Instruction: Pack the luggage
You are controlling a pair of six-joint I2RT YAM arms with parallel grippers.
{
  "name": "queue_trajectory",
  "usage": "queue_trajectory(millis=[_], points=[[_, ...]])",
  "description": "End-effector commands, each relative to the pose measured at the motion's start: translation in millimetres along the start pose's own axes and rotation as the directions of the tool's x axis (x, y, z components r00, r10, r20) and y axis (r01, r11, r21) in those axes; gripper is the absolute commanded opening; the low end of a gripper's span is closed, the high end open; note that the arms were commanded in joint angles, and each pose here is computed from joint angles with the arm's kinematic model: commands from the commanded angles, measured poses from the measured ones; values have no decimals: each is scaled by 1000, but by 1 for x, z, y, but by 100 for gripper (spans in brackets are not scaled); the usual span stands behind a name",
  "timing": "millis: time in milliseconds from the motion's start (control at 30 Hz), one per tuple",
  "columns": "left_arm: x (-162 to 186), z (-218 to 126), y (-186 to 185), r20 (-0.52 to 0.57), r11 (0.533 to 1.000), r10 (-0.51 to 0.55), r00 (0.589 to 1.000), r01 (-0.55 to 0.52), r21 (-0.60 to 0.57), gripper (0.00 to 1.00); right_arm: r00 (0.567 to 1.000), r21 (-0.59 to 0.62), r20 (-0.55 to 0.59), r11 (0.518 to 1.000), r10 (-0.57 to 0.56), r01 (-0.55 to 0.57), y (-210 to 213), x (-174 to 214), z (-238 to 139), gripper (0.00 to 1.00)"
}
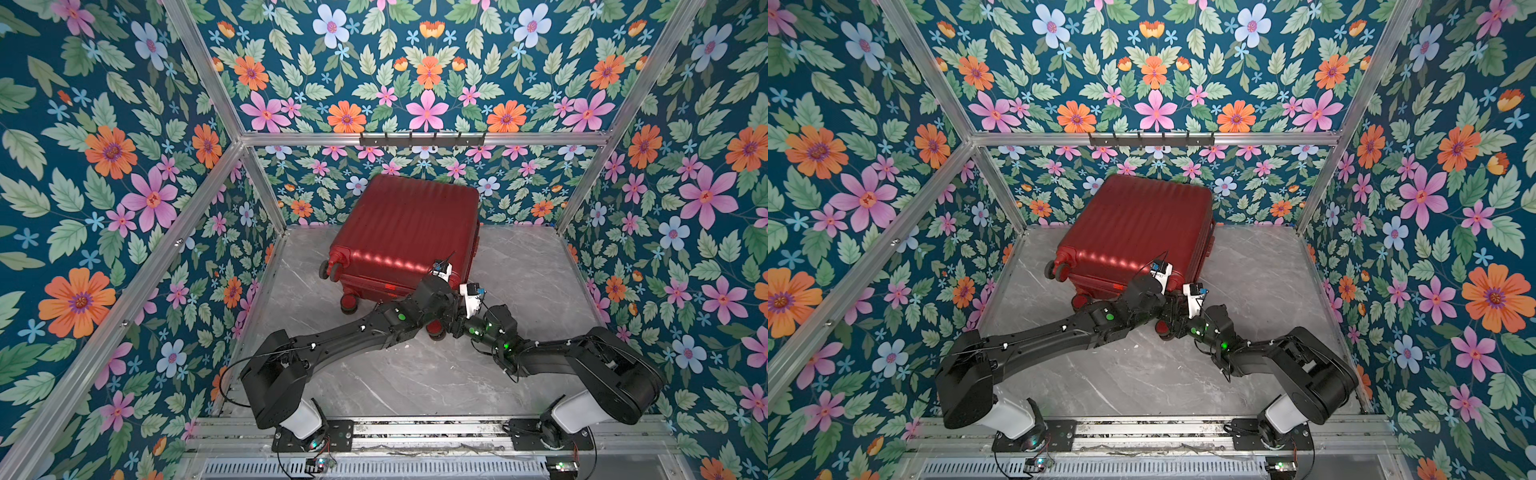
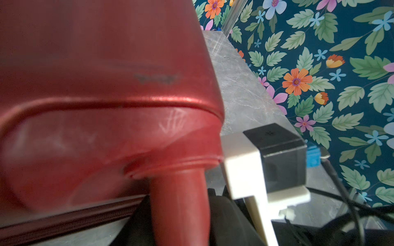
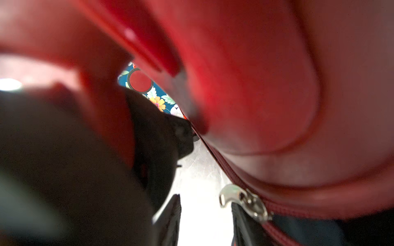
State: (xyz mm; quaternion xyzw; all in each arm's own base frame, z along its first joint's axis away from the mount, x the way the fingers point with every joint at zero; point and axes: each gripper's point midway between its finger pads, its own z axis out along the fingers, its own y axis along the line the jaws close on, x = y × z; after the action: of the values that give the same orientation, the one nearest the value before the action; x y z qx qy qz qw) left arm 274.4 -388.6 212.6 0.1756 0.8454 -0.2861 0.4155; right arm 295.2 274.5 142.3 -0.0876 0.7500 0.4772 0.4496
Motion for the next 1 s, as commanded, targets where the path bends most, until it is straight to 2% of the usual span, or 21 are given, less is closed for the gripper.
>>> queue_trajectory(millis=[0, 200, 467, 967], points=[[-64, -20, -52, 232, 972, 43, 972, -94, 215, 0, 999, 97, 14, 994, 51, -52, -22, 4, -2, 43], [-64, -20, -52, 233, 973, 40, 972, -91, 212, 0, 996, 124, 12, 988, 93, -93, -33, 17, -8, 49], [-64, -20, -51, 229, 974, 41, 973, -91, 209, 0, 991, 105, 18, 986, 129, -130, -41, 28, -3, 48], [-65, -19, -52, 226, 974, 42, 973, -90, 208, 0, 997, 12, 63, 999, 43, -44, -19, 4, 0, 39]])
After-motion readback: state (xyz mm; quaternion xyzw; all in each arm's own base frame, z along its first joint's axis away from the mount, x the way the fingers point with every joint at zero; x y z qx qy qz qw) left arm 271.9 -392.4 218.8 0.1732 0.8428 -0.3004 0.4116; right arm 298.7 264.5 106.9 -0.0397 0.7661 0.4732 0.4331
